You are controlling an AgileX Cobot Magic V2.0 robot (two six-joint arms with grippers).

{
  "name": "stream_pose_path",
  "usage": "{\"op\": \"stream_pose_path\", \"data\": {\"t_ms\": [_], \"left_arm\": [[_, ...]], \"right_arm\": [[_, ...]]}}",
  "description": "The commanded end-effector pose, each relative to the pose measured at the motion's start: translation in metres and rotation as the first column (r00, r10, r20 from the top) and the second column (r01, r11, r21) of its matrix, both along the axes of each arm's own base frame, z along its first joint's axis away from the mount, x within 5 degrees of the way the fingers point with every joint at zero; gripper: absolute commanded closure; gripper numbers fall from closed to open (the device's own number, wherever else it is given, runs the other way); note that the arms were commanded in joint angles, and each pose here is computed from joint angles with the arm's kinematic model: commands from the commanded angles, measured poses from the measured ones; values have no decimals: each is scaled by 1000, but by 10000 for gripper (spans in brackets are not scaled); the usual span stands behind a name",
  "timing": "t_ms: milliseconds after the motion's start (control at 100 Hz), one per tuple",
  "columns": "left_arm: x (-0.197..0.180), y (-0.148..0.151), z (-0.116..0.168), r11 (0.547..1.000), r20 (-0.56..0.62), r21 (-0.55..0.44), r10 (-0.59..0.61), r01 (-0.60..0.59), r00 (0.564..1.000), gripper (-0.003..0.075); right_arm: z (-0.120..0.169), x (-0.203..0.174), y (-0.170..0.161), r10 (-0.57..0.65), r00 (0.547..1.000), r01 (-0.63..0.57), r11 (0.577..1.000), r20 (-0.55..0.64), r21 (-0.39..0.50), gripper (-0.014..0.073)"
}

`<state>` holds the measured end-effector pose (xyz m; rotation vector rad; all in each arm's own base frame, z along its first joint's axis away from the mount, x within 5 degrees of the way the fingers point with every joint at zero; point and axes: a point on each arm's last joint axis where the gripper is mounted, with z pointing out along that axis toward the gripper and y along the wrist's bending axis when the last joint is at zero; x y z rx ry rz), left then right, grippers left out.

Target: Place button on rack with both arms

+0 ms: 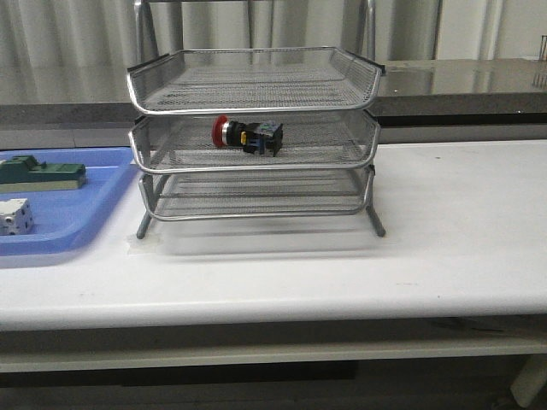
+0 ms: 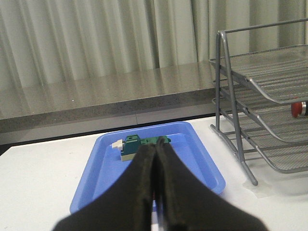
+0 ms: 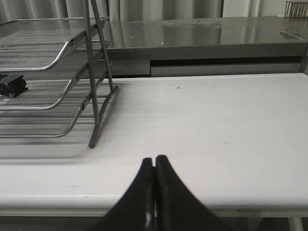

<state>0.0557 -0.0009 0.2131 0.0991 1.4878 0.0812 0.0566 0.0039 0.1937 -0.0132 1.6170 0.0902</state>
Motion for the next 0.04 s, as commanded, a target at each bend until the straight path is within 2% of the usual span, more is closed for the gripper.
{"op": "stream_pose_path", "data": {"t_ms": [0,30], "left_arm": [[-1,0,-10,1000,58,-19,-4,5,998,741],[-1,0,-10,1000,58,-19,-4,5,998,741]], "right_arm": [[16,-3,0,-1,992,2,1000,127,-1,655],[16,-3,0,-1,992,2,1000,127,-1,655]]}}
